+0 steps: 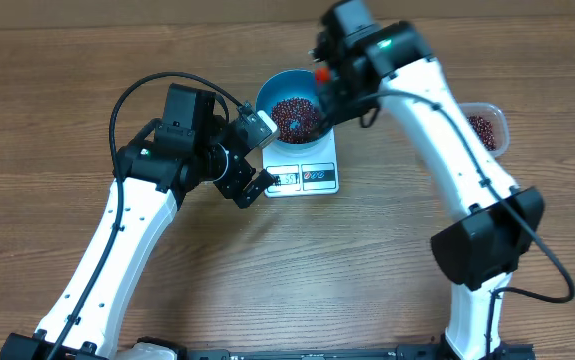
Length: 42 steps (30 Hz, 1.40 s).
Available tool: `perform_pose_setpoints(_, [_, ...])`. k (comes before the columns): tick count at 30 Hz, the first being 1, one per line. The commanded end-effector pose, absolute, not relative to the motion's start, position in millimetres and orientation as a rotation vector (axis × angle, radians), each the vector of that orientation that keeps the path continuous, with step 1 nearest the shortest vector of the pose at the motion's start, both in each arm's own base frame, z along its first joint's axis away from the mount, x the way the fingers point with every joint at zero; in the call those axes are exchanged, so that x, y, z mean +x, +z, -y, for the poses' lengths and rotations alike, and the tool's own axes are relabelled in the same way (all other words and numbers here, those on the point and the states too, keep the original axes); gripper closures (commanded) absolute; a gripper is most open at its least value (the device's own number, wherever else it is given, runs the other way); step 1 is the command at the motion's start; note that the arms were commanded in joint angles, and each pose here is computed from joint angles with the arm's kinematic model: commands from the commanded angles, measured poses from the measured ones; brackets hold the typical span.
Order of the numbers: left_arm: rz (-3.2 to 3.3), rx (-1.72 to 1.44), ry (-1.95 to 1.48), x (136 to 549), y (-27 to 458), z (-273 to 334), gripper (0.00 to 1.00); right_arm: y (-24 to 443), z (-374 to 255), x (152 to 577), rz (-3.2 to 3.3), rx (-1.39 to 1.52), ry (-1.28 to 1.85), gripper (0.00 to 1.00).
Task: Scoop item into bowl and weigh 150g on scale
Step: 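Tip the red scoop to pour beans into the blue bowl, then return the empty scoop right to the bean tub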
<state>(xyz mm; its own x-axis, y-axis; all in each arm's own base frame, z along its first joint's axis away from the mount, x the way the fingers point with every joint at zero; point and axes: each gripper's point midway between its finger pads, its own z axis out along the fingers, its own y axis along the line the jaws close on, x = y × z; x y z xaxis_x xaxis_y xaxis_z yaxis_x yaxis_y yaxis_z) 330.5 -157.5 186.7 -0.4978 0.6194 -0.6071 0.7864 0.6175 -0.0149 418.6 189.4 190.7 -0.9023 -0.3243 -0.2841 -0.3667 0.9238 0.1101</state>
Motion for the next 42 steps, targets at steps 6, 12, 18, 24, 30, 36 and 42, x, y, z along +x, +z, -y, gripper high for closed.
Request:
perform_pose_setpoints(6, [-2.295,1.087,-0.407,330.2,183.9,157.8,0.0,256.9,-107.9,407.1,-2.766,-0.29,0.451,0.96])
perform_pose_setpoints(12, [-2.295,1.087,-0.407,330.2,183.9,157.8,0.01,246.3,-33.3,398.7,-2.854,-0.096,0.382,0.96])
perform_pose_setpoints(18, [-2.295,1.087,-0.407,330.2,183.9,157.8,0.0,220.1,20.0,386.7,-2.954,0.061,0.24,0.96])
perform_pose_setpoints(24, [-2.295,1.087,-0.407,330.2,183.9,157.9,0.01,177.1,41.2,372.7,-3.067,0.091,0.146,0.96])
perform_pose_setpoints(30, [-2.295,1.087,-0.407,330.2,183.9,157.8,0.01,137.7,58.3,364.1,-3.133,0.117,-0.002,0.96])
perform_pose_setpoints(36, [-2.295,1.087,-0.407,330.1,183.9,157.9,0.0,128.2,76.3,373.6,-3.086,0.212,-0.155,0.96])
perform_pose_setpoints(42, [-2.295,1.087,-0.407,330.2,183.9,157.8,0.0,128.0,83.1,381.8,-3.049,0.214,-0.208,0.96])
